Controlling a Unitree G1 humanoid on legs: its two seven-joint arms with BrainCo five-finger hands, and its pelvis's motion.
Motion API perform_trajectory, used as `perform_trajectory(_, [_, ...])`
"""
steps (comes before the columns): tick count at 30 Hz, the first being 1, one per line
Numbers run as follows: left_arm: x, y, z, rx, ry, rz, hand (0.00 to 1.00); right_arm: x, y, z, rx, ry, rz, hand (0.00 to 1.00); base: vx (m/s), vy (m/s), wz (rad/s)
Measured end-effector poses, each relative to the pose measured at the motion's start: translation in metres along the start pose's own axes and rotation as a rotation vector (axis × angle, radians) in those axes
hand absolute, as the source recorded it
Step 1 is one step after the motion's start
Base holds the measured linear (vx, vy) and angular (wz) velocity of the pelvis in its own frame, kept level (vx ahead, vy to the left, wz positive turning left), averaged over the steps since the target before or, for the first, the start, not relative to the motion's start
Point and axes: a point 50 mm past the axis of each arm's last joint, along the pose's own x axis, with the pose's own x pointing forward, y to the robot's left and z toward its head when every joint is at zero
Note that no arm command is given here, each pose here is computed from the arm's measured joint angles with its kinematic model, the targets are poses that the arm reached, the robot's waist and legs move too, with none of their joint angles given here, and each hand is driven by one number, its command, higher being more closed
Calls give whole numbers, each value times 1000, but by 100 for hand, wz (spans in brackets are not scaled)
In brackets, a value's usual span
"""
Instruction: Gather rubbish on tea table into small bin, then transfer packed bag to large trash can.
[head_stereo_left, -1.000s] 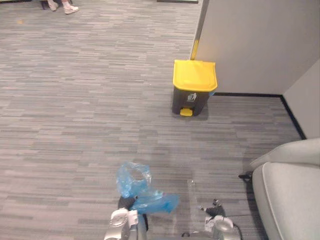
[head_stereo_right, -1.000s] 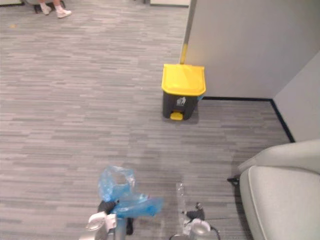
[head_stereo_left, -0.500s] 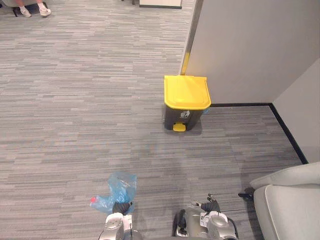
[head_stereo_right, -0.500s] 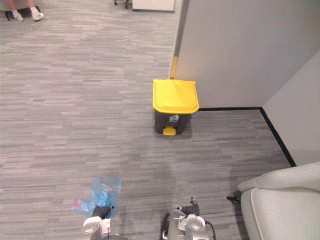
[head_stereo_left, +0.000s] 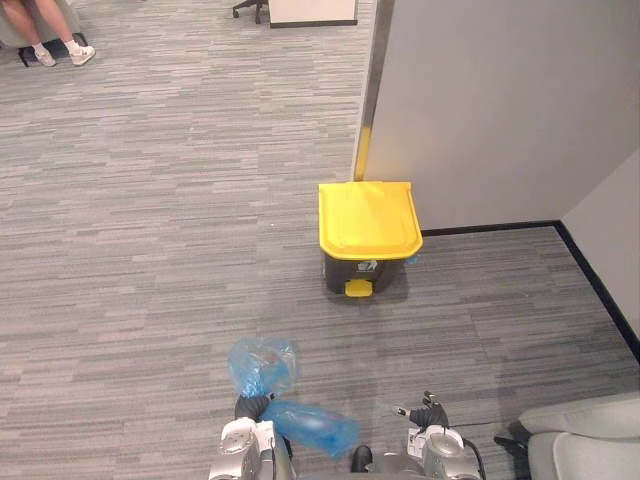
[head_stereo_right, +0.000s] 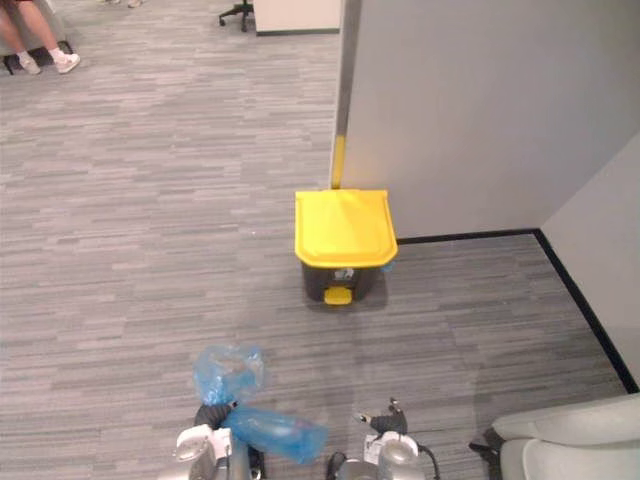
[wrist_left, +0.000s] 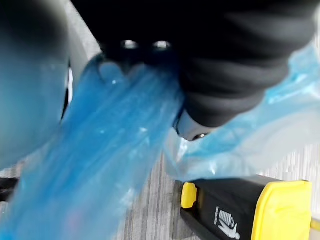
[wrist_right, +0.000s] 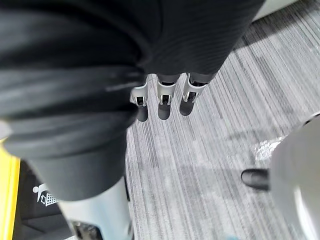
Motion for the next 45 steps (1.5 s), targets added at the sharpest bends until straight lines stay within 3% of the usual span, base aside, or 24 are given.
perform_trajectory(8, [0,11,-10,72,44,8,100,-3,6,-4,10,7,17,0,336,183,-34])
perform_trajectory(17, [0,36,-14,108,70,67,100,2,5,7,-46,-21,29,0,326,-101,12])
perform_trajectory(23, [2,18,-13,41,72,46,100,3,-17,-3,-32,17,-35,0,296,-172,18])
perform_trajectory(31, [0,-4,-9,-17,47,-5,100,1,-12,-4,4,14,-29,0,164,50,-7])
perform_trajectory(45, [-5,27,-28,70,115,53,100,1,-14,-14,-10,68,-33,0,87,82,-11])
